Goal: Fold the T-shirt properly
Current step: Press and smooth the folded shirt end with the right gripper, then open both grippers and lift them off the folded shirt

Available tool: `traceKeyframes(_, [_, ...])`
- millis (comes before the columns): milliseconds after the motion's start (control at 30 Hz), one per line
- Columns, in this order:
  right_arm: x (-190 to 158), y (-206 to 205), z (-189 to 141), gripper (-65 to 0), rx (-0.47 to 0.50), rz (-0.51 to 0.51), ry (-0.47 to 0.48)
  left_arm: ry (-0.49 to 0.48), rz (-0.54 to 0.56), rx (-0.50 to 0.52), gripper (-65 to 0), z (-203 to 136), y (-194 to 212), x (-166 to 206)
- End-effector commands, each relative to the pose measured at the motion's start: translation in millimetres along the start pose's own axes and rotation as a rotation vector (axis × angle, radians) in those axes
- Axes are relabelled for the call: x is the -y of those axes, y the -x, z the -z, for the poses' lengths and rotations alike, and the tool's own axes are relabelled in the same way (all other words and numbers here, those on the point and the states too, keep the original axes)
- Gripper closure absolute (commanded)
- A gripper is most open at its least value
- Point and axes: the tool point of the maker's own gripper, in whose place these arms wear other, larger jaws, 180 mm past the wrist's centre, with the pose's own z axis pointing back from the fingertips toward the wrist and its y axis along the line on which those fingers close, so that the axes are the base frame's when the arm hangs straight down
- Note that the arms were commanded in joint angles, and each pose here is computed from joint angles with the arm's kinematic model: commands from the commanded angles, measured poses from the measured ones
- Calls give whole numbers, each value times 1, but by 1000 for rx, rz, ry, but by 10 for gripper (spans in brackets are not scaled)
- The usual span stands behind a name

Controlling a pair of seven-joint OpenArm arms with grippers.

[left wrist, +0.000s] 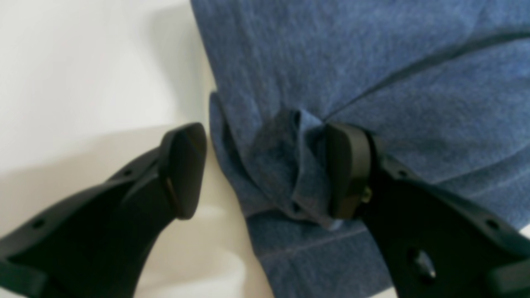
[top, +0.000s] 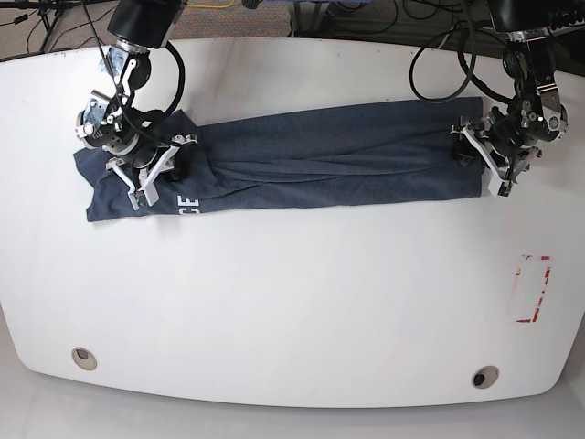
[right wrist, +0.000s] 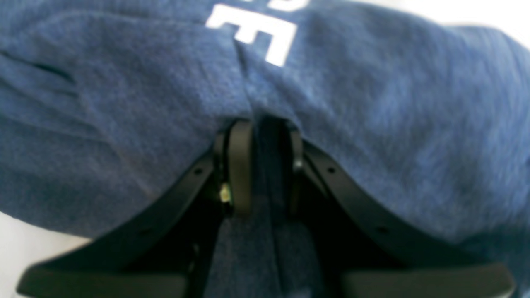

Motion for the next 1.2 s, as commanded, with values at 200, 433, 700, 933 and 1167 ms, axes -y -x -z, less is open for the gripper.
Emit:
traceKeyframes(200, [25,11,-9,-103,-55,-21,72,-55,6,-55,-408,-2,11,-28])
traceKeyframes(433, [36,13,-15,-103,-47,9,101,-70,18,-18,-408,-4,-4,-35])
traceKeyframes(700, [26,23,-22,-103,-50,2,102,-46,59,-22,-408,9,-25,-31])
traceKeyframes(933, [7,31,-30,-103,-39,-2,97,-32,58,-34,-408,21,-35,-32])
traceKeyframes(1167, [-7,37,-37,-103,-32,-4,90,-46,66,-24,-408,18,-44,-39])
